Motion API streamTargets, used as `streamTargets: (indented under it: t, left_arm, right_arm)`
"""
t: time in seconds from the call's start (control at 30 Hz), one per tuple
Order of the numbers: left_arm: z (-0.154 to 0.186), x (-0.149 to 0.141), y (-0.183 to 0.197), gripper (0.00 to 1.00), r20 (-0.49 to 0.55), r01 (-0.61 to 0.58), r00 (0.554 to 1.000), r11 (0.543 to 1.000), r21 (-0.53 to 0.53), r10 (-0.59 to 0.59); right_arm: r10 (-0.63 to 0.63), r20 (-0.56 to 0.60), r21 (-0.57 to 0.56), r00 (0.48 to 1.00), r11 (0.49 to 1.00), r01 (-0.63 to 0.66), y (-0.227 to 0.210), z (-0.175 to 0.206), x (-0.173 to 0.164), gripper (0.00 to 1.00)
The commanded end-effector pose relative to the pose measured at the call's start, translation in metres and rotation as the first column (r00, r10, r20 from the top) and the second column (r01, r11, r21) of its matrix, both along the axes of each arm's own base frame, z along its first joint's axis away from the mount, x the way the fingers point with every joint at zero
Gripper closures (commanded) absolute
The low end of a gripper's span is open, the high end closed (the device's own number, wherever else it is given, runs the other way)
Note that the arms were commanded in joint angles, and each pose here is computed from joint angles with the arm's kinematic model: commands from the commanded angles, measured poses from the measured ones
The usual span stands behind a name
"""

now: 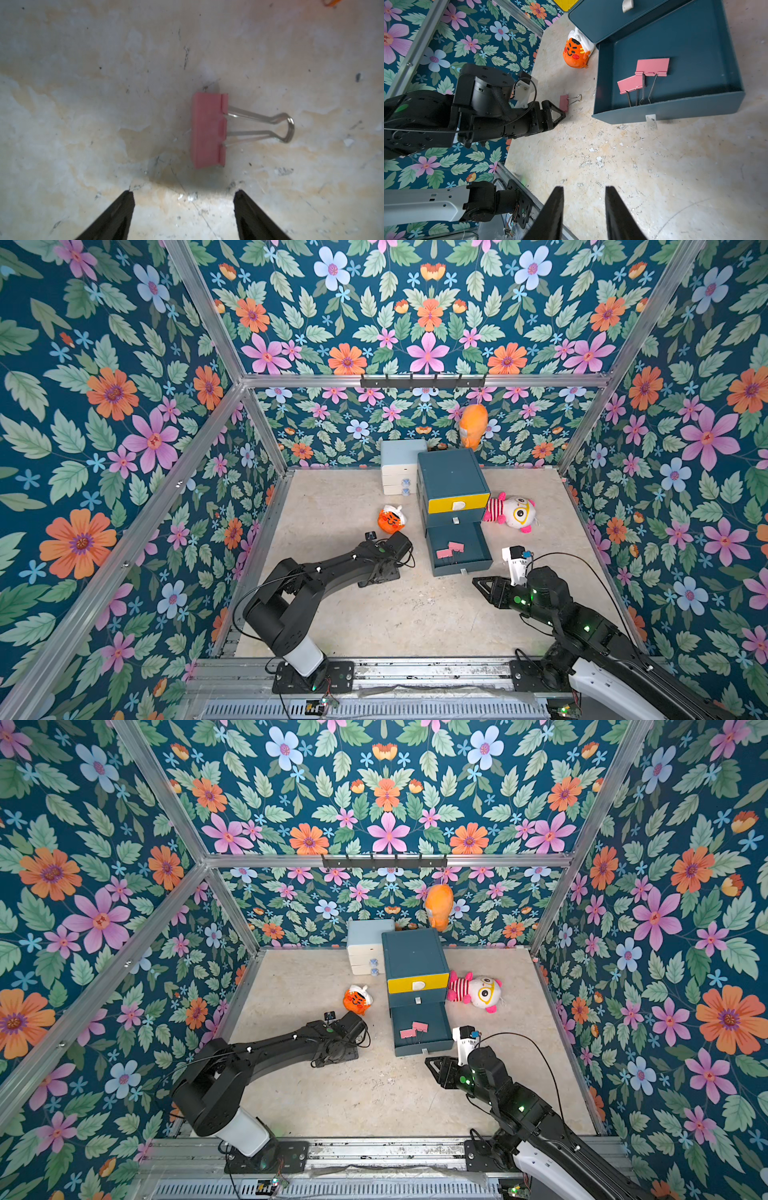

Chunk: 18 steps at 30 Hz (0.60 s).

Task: Put the binder clips in the drawer according to color
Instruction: Pick up the binder clip at the center of the board.

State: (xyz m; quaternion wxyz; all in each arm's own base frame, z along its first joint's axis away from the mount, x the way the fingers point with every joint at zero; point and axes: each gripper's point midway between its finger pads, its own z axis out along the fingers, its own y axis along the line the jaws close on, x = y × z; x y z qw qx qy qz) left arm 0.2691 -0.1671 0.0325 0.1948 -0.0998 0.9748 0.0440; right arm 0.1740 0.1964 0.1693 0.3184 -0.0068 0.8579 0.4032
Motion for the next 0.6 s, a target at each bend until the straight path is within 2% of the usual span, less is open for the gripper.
streamTargets:
  t: [0.0,0.17,0.27,0.4,0.57]
  left_arm:
    - [-0.007,0.011,-0.007,0.21,0.000,0.024,1.000,1.000,-0.004,-0.024]
    - [-0.019,0.019,-0.005,0.27,-0.002,0.026,1.000,1.000,0.005,-0.026]
    - [-0.020,0.021,-0.004,0.36,0.001,0.027,1.000,0.999,0.017,-0.027]
    - [-0.019,0.020,-0.004,0.55,0.015,0.038,0.999,0.999,0.005,-0.038]
    - [-0.022,0.019,-0.004,0.63,0.007,0.053,0.999,0.999,0.010,-0.053]
  right_arm:
    - [0.000,0.013,0.027,1.000,1.000,0.000,0.003,0.006,0.002,0.63]
    - [0.002,0.007,0.030,1.000,1.000,-0.002,0.004,0.004,0.002,0.64]
    - [0.002,0.005,0.028,1.000,1.000,-0.002,0.004,0.004,0.002,0.64]
    - [0.000,0.006,0.029,1.000,1.000,0.000,0.004,0.004,0.002,0.64]
    - [-0.002,0.000,0.023,1.000,1.000,0.002,0.004,0.002,0.002,0.63]
